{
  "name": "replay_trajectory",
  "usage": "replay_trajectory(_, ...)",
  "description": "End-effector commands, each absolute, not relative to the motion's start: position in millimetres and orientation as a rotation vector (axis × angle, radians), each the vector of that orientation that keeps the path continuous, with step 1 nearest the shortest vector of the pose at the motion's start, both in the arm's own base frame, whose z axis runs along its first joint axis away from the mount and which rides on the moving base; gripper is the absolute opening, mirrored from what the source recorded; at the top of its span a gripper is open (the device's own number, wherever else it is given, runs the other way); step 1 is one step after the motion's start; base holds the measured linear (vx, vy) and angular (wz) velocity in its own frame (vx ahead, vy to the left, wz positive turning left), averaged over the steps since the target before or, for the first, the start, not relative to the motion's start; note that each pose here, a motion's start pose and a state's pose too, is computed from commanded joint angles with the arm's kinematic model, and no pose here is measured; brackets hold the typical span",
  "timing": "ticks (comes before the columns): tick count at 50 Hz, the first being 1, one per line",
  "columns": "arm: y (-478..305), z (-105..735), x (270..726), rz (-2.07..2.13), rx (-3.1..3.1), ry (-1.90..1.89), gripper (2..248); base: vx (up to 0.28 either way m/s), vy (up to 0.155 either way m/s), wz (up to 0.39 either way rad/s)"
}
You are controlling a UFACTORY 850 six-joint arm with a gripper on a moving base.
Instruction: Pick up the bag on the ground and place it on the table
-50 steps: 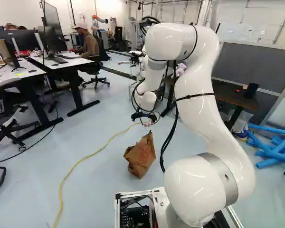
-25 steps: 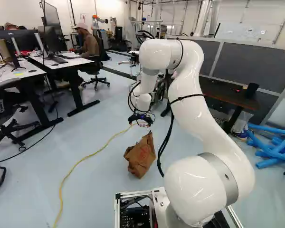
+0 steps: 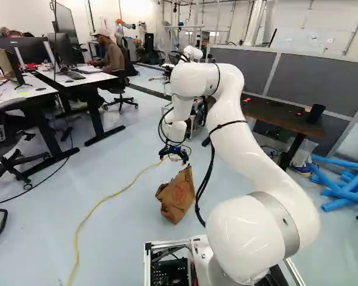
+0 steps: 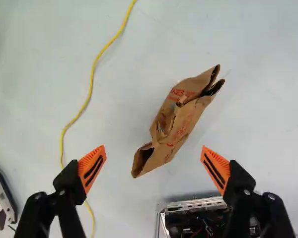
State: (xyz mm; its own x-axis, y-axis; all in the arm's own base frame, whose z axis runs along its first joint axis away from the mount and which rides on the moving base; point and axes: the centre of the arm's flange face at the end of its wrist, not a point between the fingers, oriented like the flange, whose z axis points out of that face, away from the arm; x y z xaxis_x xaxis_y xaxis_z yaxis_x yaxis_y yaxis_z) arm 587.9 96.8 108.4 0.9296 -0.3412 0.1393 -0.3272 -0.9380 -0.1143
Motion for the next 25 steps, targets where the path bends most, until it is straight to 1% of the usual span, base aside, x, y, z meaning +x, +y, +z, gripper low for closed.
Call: replay_trajectory(25, 99.8, 70.2, 589.2, -0.102, -2.856, 1.013, 247, 0.000, 0.000, 0.000)
